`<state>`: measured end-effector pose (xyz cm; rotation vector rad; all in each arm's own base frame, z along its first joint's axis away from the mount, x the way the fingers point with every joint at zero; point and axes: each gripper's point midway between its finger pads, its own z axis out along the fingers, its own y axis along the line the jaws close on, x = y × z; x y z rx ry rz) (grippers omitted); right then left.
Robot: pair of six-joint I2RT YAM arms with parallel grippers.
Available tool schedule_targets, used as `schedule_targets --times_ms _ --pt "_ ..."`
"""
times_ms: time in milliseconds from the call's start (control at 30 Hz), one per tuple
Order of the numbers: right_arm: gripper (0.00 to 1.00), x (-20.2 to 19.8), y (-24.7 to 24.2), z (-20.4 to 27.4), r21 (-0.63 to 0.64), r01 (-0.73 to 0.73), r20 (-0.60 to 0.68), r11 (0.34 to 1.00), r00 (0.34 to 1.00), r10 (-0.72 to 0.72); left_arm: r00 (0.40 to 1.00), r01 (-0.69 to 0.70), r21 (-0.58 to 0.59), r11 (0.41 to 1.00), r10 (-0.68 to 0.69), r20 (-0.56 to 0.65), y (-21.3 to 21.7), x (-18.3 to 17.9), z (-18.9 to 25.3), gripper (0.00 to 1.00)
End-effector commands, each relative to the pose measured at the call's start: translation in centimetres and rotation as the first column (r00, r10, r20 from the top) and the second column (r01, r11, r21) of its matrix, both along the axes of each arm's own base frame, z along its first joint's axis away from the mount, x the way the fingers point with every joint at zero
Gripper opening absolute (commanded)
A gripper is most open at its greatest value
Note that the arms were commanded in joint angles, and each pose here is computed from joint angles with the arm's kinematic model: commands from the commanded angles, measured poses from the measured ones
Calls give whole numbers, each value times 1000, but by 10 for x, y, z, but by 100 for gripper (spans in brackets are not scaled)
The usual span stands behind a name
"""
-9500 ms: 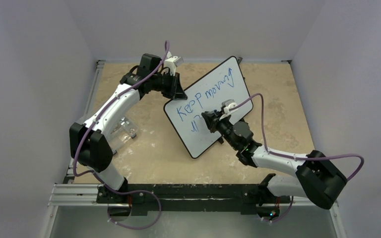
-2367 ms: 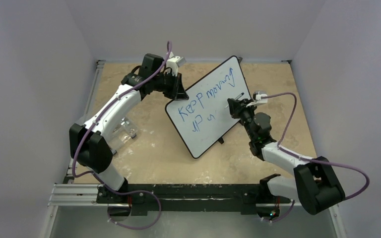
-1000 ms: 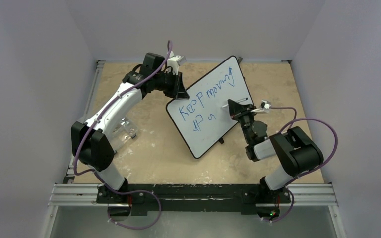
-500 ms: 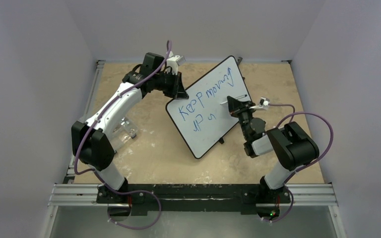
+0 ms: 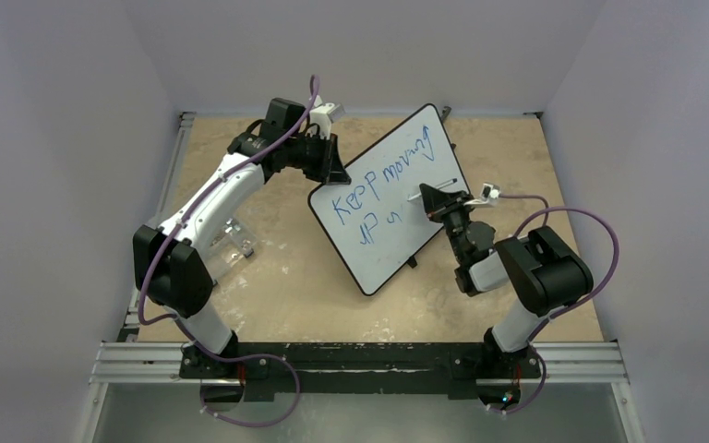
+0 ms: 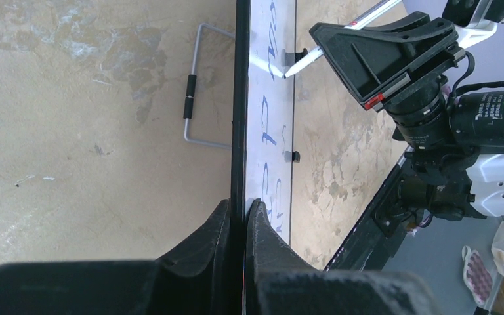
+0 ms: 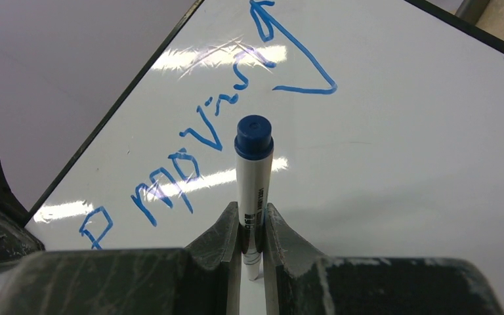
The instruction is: Write a sentence on the whiteboard
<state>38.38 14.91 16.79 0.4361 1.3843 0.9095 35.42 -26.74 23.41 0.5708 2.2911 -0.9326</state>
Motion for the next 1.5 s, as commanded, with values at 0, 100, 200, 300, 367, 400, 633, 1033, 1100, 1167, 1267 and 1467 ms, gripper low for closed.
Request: schedule_targets --times_ms 0,100,200,300,367,400,633,1033,1100,1167,1267,1467 --pt "0 -22 5 46 47 -62 211 997 976 51 992 -126 241 962 123 26 43 16 -36 0" --pt "0 -25 7 40 37 -76 195 996 979 67 992 -125 239 963 122 27 43 17 -36 0" --pt "0 -25 4 32 34 -60 173 998 983 53 992 -125 240 963 123 24 43 16 -36 0" --pt "0 -23 2 31 31 -41 167 999 985 35 992 -127 240 963 124 26 43 16 -36 0" --pt "0 -21 1 34 30 -31 178 999 984 25 992 -126 239 963 124 24 43 16 -36 0" --pt "0 -19 -1 36 30 -18 183 999 983 12 992 -125 239 963 123 24 43 16 -36 0" --pt "0 -5 -10 58 37 56 242 998 968 -63 992 -124 237 964 122 24 43 16 -35 0" --pt "0 -19 -15 86 26 60 284 998 957 -64 993 -119 273 955 120 13 49 11 -41 0" --pt "0 -27 -19 87 13 65 275 998 959 -66 994 -100 270 958 106 -8 48 5 -38 0" --pt "0 -35 -23 89 5 74 264 997 962 -73 995 -87 270 959 97 -24 49 -1 -38 0" --pt "0 -45 -30 92 -16 97 248 995 965 -91 993 -103 290 952 113 -20 56 -5 -44 0" --pt "0 -61 -40 109 -48 129 260 991 959 -112 991 -122 338 933 134 -13 66 -8 -54 0"
